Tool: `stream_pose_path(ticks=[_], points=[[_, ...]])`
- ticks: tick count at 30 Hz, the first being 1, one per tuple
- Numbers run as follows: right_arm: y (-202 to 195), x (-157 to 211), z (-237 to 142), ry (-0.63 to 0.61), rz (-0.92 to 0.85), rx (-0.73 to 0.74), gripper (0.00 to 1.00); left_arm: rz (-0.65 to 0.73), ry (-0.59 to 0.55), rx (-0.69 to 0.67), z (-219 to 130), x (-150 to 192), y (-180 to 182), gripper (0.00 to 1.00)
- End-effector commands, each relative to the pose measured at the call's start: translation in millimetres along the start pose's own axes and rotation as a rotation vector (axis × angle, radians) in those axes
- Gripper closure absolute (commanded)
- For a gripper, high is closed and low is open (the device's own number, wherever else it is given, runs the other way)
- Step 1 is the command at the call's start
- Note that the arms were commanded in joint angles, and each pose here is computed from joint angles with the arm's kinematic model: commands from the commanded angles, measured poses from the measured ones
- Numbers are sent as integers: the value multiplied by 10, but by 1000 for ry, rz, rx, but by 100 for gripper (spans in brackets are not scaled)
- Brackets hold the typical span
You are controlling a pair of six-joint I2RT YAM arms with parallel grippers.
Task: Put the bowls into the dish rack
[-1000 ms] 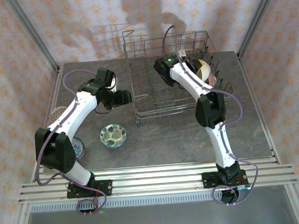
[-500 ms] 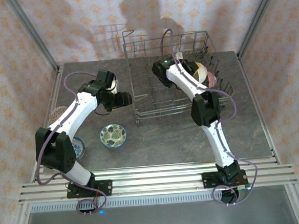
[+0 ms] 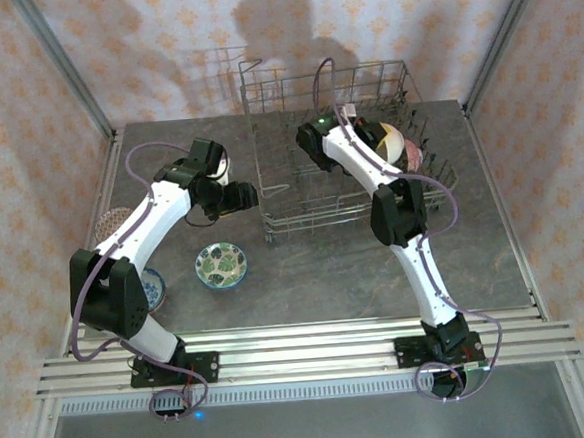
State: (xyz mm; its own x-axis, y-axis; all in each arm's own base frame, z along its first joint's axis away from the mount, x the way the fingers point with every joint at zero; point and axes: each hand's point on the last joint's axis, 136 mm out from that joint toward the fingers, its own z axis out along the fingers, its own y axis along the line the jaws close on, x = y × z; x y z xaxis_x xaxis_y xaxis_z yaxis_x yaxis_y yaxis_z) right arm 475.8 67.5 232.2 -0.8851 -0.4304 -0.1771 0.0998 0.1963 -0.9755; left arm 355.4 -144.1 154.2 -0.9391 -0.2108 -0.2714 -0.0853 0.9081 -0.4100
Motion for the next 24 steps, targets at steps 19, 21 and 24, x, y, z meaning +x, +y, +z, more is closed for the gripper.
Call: stream_pose_path(ticks=[19, 21, 24], points=[[294, 56, -138, 47, -14, -190, 67, 4, -4, 12, -20, 28, -19, 28], [329, 70, -148, 56, -13, -215, 63, 2, 0, 11, -7, 37, -14, 28], [435, 85, -177, 71, -16, -278, 62, 0, 3, 11, -2, 40, -11, 28]])
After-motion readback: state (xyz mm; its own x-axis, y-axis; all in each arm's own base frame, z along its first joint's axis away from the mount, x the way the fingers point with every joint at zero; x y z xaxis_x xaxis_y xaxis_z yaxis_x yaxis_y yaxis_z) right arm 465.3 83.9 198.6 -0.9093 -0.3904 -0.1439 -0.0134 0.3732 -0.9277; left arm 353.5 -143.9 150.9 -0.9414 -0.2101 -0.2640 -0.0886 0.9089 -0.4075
